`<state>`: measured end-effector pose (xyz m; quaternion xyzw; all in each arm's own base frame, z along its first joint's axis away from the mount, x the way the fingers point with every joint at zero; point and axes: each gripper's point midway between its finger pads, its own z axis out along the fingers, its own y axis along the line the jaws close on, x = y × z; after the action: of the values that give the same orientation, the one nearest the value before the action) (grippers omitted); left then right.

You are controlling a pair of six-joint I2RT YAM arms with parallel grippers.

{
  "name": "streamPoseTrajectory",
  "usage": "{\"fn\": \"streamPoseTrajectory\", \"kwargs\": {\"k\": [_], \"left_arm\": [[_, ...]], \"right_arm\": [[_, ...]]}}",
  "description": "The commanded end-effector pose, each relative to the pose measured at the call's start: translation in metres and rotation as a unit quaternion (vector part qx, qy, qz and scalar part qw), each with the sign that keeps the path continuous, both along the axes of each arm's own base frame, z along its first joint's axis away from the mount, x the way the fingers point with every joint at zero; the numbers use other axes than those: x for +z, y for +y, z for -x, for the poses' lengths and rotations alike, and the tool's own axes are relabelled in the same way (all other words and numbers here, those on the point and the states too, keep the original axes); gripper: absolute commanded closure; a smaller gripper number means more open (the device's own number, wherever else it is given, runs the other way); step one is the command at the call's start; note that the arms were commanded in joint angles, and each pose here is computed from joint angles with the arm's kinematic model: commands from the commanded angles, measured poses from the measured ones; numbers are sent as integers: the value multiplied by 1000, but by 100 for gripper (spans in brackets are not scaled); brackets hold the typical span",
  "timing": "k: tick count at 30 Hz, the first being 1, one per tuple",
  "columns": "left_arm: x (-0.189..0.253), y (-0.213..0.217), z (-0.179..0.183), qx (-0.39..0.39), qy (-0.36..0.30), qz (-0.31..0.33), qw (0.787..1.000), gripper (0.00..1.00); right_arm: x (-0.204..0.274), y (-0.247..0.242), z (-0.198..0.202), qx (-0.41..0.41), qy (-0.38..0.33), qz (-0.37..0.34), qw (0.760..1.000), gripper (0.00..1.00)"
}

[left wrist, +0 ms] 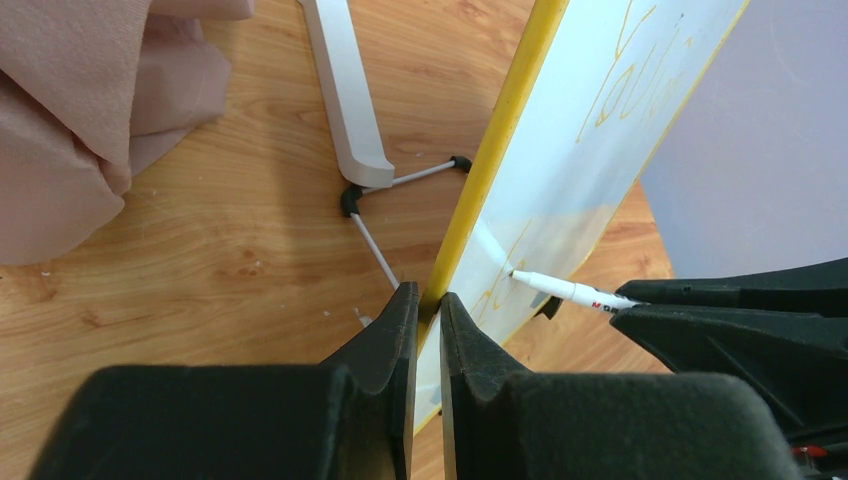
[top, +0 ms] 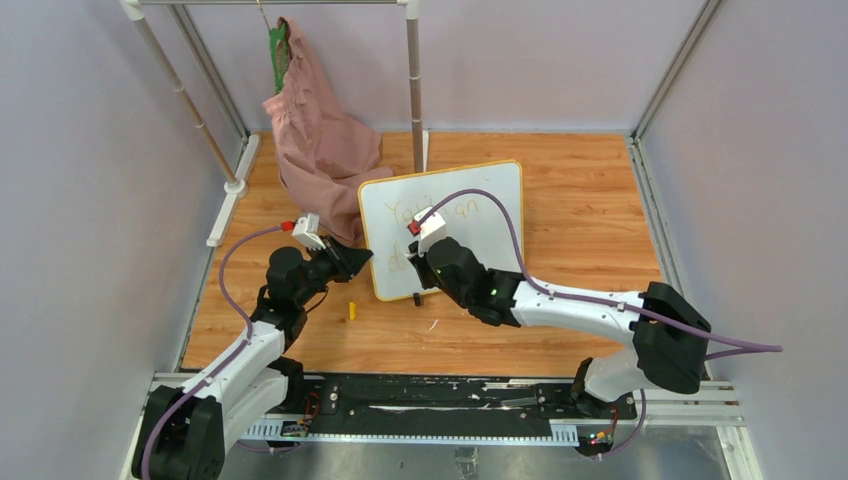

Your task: Write a sentence on the whiteboard

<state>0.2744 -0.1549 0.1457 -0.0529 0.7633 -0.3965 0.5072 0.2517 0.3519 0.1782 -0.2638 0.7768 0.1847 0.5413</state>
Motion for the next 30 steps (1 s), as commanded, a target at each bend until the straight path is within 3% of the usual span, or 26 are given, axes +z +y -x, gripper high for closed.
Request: {"fn": "streamPoseTrajectory", "kwargs": {"k": [1,15,30], "left_arm": [[13,-4,-1,-6,-26,11,1000,100],[14,-4,-1,-6,-27,11,1000,100],[12,-4,-2,-5,-23,9,1000,100]], "right_arm": [[-6,2,-5,-2,8,0,1000,100],[-22,-2,5,1,31,10,999,100],[41,-59,8,-46,-30,-49,997,100]]}}
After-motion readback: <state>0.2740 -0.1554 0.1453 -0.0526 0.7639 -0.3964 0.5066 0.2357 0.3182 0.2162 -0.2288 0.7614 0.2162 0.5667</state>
